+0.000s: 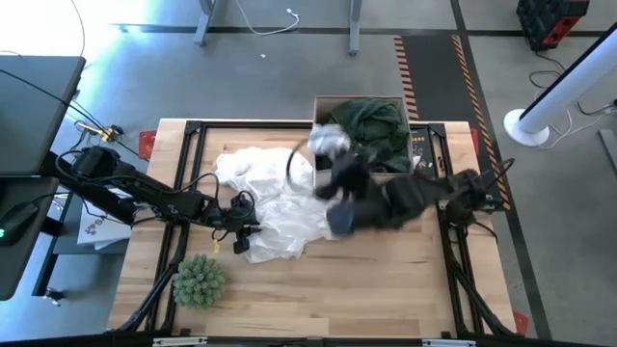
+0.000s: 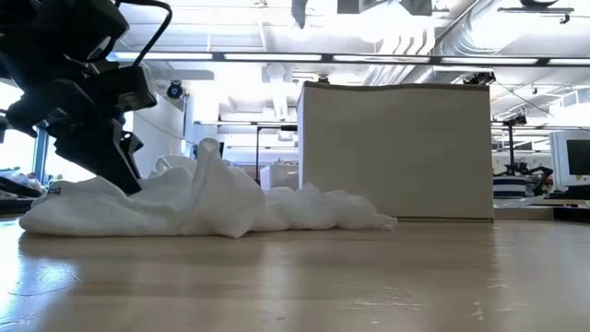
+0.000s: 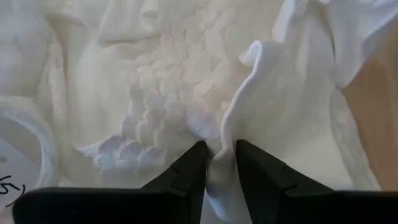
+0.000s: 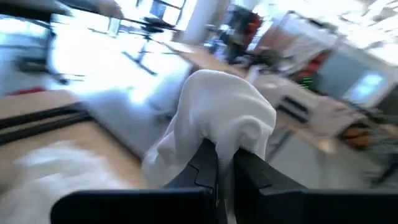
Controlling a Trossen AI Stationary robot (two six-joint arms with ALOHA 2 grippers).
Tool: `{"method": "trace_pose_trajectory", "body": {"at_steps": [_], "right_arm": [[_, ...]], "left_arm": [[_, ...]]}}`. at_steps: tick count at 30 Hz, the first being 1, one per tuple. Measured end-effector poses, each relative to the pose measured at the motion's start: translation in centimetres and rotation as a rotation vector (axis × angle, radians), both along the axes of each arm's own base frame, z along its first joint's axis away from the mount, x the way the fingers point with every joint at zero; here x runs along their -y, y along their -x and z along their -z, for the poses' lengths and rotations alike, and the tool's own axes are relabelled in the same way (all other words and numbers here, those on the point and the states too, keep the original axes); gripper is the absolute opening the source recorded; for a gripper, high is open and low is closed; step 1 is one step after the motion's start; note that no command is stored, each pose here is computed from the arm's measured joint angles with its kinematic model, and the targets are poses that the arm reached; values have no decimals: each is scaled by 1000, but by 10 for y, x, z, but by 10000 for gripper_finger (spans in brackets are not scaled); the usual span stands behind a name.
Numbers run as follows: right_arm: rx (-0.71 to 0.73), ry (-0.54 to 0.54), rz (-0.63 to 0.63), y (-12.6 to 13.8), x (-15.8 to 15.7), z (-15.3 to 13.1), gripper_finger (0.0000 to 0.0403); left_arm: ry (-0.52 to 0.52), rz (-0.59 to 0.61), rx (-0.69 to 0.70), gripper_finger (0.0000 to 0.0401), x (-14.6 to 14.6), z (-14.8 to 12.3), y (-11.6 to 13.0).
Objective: Sort clothes
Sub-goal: Put the white sock into the laundry bin
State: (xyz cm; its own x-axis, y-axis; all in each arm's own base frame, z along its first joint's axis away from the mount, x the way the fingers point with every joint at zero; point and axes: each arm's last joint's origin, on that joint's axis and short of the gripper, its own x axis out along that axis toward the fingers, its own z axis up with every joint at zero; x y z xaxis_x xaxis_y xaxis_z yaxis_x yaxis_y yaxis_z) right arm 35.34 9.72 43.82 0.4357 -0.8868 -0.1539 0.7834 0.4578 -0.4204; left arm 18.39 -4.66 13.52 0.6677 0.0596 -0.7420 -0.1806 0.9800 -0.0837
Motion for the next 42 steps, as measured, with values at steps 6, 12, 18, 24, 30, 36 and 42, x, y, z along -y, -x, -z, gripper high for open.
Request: {"method": "trace_pose_trajectory", "body": {"at_steps": [6,12,18,24,30,36,42], "right_arm": [[-148,-148,132,3,95,10,12],[-284,-485,272,0,188,81,13],[-375,-677,335,9,230,157,60],[-411,-866,252,14,237,182,140],[-441,-874,262,17,225,134,168],[-302,-722,237,19,194,58,169],[-175,-568,46,6,125,25,169]], "left_arm": [[-1,0,-1,85,0,0,0],[-3,2,0,85,0,0,0],[-2,1,0,85,0,0,0],[-2,1,0,85,0,0,0],[-2,0,0,85,0,0,0],[-2,0,0,85,0,0,0],[3,-6,1,85,0,0,0]]}}
